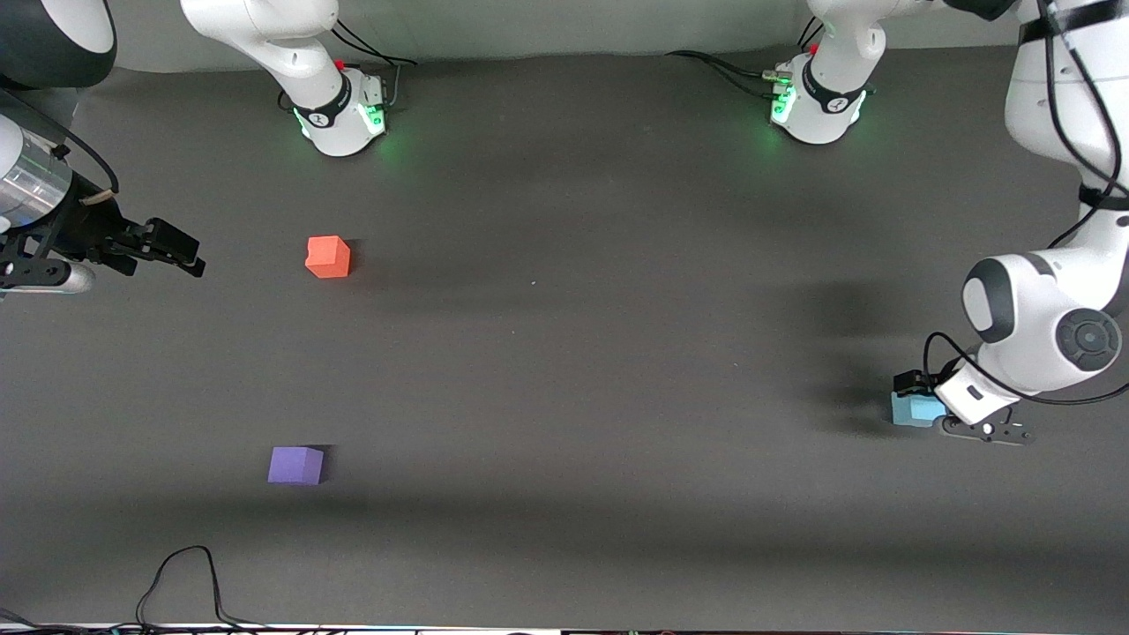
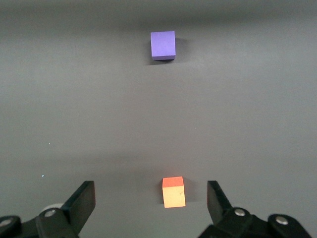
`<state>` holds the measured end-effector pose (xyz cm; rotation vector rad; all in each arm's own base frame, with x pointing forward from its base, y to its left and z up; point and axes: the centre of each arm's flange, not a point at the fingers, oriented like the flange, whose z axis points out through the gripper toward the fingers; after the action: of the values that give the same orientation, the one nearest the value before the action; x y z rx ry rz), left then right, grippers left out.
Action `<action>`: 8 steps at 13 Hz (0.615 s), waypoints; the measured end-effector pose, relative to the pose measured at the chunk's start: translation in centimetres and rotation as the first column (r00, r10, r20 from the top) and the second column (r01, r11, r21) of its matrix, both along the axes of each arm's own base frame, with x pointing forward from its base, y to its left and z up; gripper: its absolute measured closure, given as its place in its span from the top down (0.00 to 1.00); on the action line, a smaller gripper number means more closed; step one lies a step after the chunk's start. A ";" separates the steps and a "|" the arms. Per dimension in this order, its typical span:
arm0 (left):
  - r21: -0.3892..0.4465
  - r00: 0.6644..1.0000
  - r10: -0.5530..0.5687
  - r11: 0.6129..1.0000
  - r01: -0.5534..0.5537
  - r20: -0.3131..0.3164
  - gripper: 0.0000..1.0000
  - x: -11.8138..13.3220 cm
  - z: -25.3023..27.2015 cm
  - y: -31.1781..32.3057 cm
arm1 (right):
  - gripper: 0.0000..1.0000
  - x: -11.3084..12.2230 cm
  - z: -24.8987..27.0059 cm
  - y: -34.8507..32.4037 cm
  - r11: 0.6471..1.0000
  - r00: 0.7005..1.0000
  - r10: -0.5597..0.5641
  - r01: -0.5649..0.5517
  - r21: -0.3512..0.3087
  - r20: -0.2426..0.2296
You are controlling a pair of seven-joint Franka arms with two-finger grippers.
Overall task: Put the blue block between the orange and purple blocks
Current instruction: 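Lower the left gripper over the light blue block and close on it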
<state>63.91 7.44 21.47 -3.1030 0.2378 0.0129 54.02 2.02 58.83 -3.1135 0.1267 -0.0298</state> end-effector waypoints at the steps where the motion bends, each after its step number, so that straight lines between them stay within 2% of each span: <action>1: 0.000 1.000 0.000 1.000 0.000 0.000 1.00 0.0 -1.0 0.0 | 1.00 0.0 0.0 0.0 1.000 1.000 0.000 0.000 0.000 0.000; 3: 0.001 1.000 0.000 1.000 0.000 0.000 1.00 -0.1 -1.6 0.1 | 1.00 0.0 0.0 -0.1 1.000 1.000 -0.002 0.002 0.000 0.000; 5: 0.001 1.000 0.002 1.000 -0.002 0.005 0.94 0.1 -1.4 0.2 | 1.00 0.0 0.0 -0.5 1.000 1.000 -0.010 0.010 0.001 0.000; 8: 0.002 1.000 0.003 1.000 -0.003 0.012 0.56 0.4 -1.1 0.3 | 1.00 0.0 0.0 -1.0 1.000 1.000 -0.018 0.018 0.001 0.001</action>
<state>64.27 7.69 20.33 -3.1007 0.2330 -0.0058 54.05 1.01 58.84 -3.1111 0.1546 -0.0311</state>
